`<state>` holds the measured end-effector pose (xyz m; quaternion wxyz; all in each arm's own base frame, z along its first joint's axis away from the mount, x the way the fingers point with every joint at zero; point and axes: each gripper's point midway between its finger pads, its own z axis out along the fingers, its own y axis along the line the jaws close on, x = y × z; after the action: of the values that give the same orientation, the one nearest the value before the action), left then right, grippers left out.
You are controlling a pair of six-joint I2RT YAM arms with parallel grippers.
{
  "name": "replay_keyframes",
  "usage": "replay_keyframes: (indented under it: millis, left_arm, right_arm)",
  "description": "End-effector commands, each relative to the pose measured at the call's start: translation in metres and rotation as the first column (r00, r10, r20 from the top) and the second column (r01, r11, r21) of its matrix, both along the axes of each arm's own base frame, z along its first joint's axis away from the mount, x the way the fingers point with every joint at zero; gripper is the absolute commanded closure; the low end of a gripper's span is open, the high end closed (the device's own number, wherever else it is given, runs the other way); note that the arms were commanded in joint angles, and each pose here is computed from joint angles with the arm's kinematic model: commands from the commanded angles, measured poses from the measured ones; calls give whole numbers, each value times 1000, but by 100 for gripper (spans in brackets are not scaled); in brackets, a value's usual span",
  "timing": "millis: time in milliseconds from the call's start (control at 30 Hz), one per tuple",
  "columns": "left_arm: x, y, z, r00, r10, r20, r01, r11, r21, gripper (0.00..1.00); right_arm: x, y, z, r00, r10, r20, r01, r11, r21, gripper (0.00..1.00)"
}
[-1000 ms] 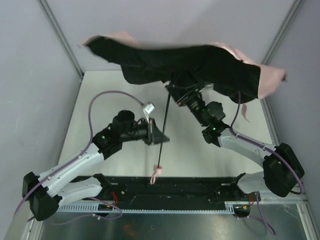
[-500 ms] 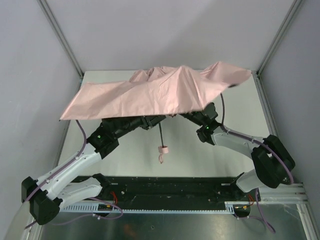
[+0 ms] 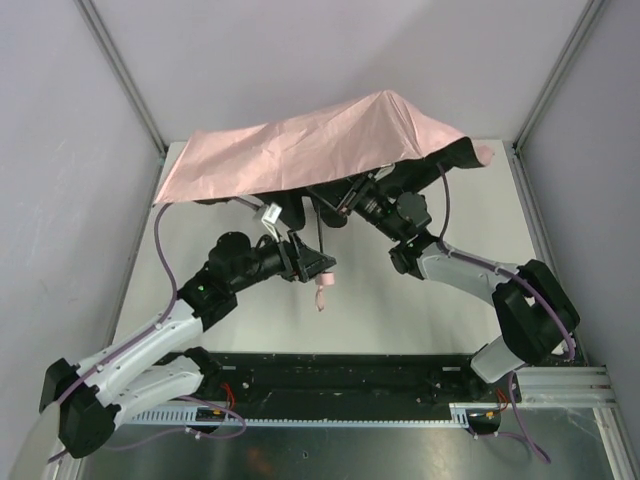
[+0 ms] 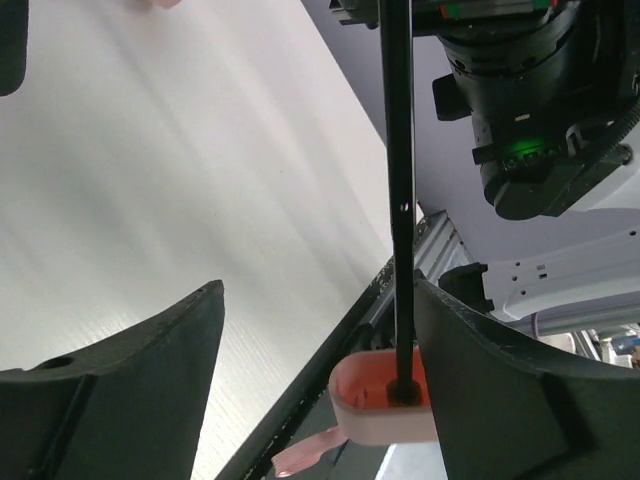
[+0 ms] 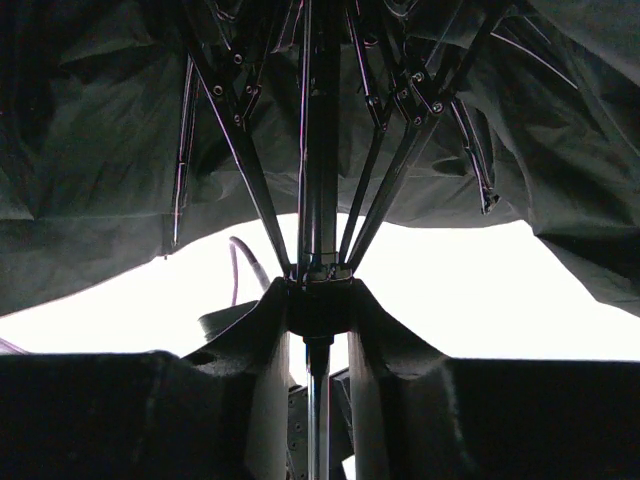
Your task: Put away the umbrella
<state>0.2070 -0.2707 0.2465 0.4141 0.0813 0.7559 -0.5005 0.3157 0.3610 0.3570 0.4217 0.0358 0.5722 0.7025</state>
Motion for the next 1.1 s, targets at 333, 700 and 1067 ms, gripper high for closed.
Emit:
replay_keyframes:
  millis: [333, 700, 1067]
  left_arm:
    - [24, 6, 60, 978, 114, 172, -108, 993, -48, 100]
    - [22, -6, 66, 985, 60, 160, -52, 997, -53, 100]
    - [-45, 9, -36, 991, -133, -26, 134, 990, 42, 8]
  right_arm:
    - [-63, 0, -12, 1000, 4, 19, -3, 999, -35, 100]
    - [-66, -1, -34, 1000, 25, -18, -25, 1000, 0, 100]
    - [36, -47, 20, 955, -138, 265, 154, 987, -42, 100]
